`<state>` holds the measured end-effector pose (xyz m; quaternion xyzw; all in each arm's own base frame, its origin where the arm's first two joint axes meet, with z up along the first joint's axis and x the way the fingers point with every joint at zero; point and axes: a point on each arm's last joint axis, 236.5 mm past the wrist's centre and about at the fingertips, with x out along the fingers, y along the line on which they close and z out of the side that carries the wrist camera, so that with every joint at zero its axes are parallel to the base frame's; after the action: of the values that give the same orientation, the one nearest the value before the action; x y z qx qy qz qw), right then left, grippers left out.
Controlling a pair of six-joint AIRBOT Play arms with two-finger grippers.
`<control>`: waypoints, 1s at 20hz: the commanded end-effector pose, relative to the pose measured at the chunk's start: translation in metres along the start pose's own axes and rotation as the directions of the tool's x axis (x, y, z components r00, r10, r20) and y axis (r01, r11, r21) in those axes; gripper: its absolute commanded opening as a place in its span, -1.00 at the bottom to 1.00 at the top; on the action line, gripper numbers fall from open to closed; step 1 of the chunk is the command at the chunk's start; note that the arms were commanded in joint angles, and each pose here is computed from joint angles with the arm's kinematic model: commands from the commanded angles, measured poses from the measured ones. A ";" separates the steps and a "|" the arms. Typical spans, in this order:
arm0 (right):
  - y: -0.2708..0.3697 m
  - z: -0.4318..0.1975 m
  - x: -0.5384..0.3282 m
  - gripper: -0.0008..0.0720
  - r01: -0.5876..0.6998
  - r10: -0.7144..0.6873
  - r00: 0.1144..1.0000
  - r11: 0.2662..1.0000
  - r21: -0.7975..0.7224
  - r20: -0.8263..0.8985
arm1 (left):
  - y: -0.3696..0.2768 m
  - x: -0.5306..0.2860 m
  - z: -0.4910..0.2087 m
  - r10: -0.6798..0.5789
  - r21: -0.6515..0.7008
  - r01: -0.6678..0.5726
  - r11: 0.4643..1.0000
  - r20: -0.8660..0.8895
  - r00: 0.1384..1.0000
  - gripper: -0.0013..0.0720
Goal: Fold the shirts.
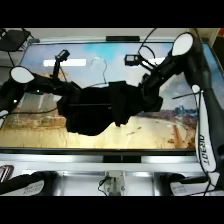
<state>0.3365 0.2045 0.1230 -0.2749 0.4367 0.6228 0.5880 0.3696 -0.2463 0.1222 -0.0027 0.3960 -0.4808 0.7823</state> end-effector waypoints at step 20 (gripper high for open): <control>0.042 0.032 -0.002 -0.80 0.068 -0.071 0.995 0.996 -0.052 -0.064 | -0.077 -0.052 0.002 -0.236 0.269 0.250 0.930 -0.083 0.968 1.00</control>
<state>0.2963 0.2356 0.1495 -0.3233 0.4292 0.6121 0.5802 0.3185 -0.2315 0.1938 0.0860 0.3282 -0.5951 0.7285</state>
